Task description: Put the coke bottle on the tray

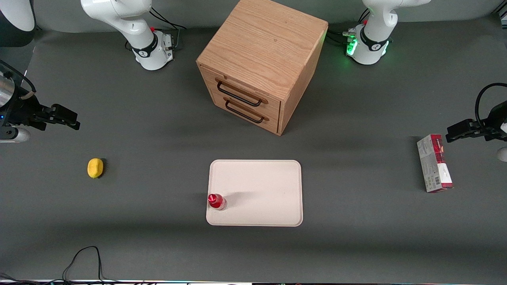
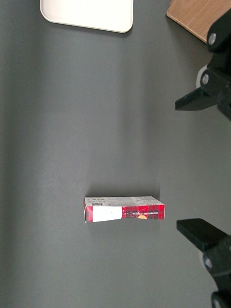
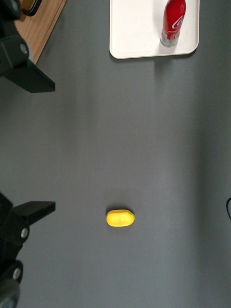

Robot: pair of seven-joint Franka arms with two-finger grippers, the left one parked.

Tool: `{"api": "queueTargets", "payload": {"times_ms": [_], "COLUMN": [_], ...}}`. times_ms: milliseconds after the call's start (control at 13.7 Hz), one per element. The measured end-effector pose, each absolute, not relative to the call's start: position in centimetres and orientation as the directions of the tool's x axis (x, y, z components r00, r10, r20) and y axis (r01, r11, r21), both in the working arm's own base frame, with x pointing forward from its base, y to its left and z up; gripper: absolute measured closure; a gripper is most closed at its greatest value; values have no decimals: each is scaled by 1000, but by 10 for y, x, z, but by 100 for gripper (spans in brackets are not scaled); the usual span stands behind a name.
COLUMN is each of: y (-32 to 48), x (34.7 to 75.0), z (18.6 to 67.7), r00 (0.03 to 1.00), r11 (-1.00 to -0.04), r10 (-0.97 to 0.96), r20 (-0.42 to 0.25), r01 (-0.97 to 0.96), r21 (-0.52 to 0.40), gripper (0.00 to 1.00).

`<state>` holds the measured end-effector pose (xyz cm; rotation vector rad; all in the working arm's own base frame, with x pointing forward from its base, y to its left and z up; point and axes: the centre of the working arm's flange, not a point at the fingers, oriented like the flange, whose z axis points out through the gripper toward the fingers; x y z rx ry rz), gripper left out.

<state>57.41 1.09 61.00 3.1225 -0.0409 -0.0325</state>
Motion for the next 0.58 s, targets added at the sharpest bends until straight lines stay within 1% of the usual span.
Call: {"api": "queueTargets", "payload": {"times_ms": [584], "y": [-4], "x": [574], "z": [607], "r00": [998], "r11": [-998], "r10": [-53], "r20": [-27], "r01": [-52], "r21": [21], "gripper": [0]}}
